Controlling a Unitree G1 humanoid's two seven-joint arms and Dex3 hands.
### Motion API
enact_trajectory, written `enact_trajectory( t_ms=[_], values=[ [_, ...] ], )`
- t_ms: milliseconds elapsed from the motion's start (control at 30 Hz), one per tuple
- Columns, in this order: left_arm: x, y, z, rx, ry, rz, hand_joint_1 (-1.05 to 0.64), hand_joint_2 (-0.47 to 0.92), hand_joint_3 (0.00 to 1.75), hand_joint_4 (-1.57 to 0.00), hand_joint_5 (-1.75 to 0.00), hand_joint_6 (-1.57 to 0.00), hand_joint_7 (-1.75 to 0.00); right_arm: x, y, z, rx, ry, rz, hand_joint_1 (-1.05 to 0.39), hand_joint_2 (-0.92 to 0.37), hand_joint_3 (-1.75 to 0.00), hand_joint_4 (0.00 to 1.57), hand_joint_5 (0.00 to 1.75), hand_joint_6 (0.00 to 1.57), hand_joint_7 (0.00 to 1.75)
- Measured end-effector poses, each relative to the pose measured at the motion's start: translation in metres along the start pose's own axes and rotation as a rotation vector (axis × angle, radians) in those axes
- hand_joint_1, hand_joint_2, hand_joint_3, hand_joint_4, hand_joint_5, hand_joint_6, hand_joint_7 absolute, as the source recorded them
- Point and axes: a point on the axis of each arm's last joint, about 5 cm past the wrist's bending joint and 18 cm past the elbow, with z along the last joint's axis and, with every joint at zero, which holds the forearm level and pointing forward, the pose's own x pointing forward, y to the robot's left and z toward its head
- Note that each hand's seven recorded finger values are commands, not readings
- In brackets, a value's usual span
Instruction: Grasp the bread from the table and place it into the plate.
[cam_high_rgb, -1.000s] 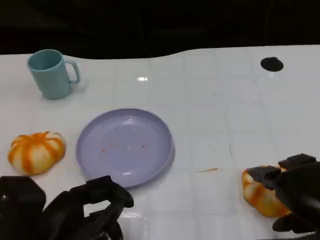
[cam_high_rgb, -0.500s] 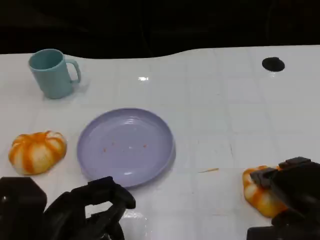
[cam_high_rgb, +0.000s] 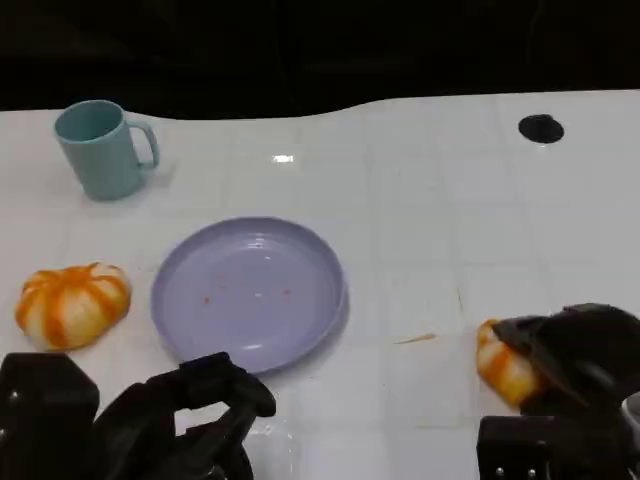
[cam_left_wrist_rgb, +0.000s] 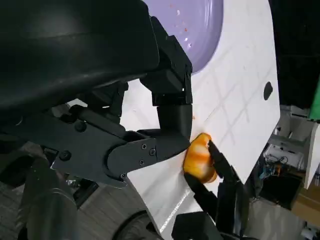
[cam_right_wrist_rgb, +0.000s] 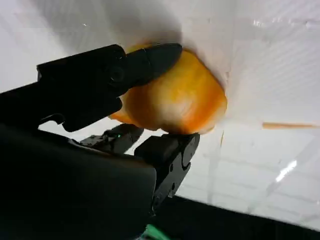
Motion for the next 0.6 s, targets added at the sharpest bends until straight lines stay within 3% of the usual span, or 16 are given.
enact_trajectory(
  t_ms=[33, 67, 133, 200, 267, 367, 500, 600],
  values=[
    [0.0, -0.0001, 0.0001, 0.0, -0.001, 0.0, -0.37, 0.86, 0.65, -0.69, -1.75, -0.64, -1.41, 0.0002, 0.0023, -0.0007, 0.014, 0.003, -0.026, -0.22, -0.91, -0.03, 0.88, 1.3, 1.24, 0.19],
    [-0.0001, -0.0001, 0.0003, 0.001, -0.001, 0.0, -0.37, 0.86, 0.66, -0.69, -1.75, -0.63, -1.41, 0.0008, 0.0045, -0.0018, 0.029, -0.001, -0.057, -0.19, -0.91, -0.03, 0.88, 1.52, 1.1, 0.61],
    [-0.0001, -0.0003, 0.0008, 0.003, -0.003, -0.001, -0.37, 0.85, 0.66, -0.69, -1.75, -0.63, -1.42, 0.0028, 0.0076, -0.0037, 0.054, -0.017, -0.114, -0.15, -0.91, -0.04, 0.89, 1.7, 0.84, 1.33],
    [0.0, -0.0008, 0.0018, 0.005, -0.008, -0.004, -0.38, 0.85, 0.67, -0.7, -1.75, -0.63, -1.43, 0.0048, 0.0084, -0.005, 0.068, -0.034, -0.152, -0.15, -0.91, -0.05, 0.87, 1.73, 0.75, 1.56],
    [0.0, -0.0012, 0.0026, 0.008, -0.012, -0.006, -0.37, 0.85, 0.67, -0.7, -1.75, -0.62, -1.44, 0.0061, 0.009, -0.0063, 0.07, -0.041, -0.169, -0.16, -0.91, -0.05, 0.85, 1.74, 0.7, 1.62],
    [0.0001, -0.0017, 0.0032, 0.01, -0.013, -0.008, -0.37, 0.84, 0.7, -0.7, -1.75, -0.6, -1.47, 0.0064, 0.0103, -0.0088, 0.082, -0.044, -0.184, -0.15, -0.9, -0.08, 0.86, 1.75, 0.74, 1.51],
    [0.0004, -0.0022, 0.0033, 0.01, -0.013, -0.011, -0.37, 0.83, 0.71, -0.7, -1.75, -0.6, -1.48, 0.0082, 0.0093, -0.0094, 0.095, -0.049, -0.198, -0.14, -0.86, -0.12, 0.87, 1.75, 0.7, 1.61],
    [0.0005, -0.0027, 0.0037, 0.011, -0.014, -0.014, -0.36, 0.83, 0.72, -0.7, -1.75, -0.6, -1.48, 0.01, 0.0068, -0.0091, 0.094, -0.052, -0.212, -0.14, -0.85, -0.18, 0.86, 1.75, 0.74, 1.51]
  ],
)
